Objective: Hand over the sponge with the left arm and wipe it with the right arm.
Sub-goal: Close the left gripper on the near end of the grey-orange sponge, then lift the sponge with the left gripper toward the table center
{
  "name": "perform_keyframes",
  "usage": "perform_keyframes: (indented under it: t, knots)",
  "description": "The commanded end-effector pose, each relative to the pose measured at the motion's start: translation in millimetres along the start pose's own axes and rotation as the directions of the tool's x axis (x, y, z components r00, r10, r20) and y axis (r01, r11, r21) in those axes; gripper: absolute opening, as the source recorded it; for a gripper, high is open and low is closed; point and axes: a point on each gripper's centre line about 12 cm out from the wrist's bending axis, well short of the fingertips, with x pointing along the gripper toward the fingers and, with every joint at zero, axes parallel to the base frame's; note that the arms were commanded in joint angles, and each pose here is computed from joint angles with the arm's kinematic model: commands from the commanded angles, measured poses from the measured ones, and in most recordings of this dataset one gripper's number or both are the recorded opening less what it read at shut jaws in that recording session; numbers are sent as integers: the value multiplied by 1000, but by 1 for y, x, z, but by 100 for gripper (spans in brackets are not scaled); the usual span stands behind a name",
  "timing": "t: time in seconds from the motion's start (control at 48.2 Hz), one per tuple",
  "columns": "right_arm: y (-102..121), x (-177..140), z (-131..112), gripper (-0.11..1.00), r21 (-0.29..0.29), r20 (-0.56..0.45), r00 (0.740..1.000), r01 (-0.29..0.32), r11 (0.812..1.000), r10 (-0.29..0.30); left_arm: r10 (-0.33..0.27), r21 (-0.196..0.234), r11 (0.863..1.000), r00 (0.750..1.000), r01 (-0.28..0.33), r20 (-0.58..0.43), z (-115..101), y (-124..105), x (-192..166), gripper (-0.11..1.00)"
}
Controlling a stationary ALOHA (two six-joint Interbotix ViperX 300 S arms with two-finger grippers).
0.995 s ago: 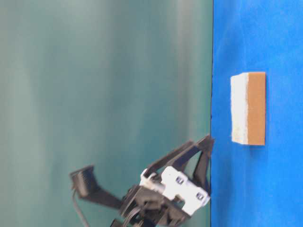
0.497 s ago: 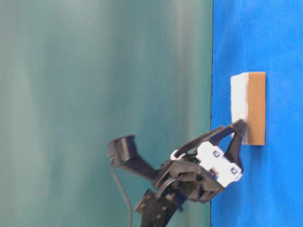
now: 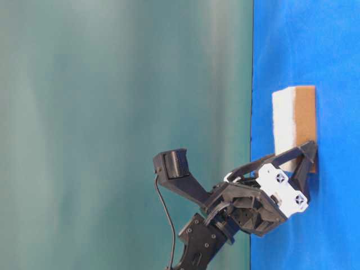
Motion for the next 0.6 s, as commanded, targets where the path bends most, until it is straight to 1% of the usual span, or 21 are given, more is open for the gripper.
perform_keyframes:
  t: [0.0,0.124,0.187,0.249,0.29,0.332,0.477,0.58]
  knots:
    - [0,1,6,-1,2,20,1000,1,1000,-2,9,-2,1000,1000,-9,28,16,5,-7,78]
    - [0,1,6,-1,2,18,1000,1,1000,-2,5,-1,1000,999,-5,38,24,4,-15,47]
    - [0,1,5,-1,2,17,1000,1,1000,-2,-2,5,1000,999,1,49,30,1,-22,39]
    - [0,1,5,0,2,17,1000,1,1000,-2,-9,3,1000,998,9,63,38,-3,-30,39]
    - [-1,1,6,-1,2,18,1000,3,1000,-3,-16,-13,1000,998,16,67,44,-5,-35,39]
    - [-1,1,5,0,2,17,1000,3,1000,-3,-21,-21,1000,997,23,73,49,-7,-41,39]
    - [-3,1,6,0,3,18,1000,15,1000,-15,-66,-31,997,996,68,67,68,-24,-64,39]
    - [-6,1,6,-1,4,17,1000,26,1000,-26,-102,-51,993,992,106,75,80,-38,-84,39]
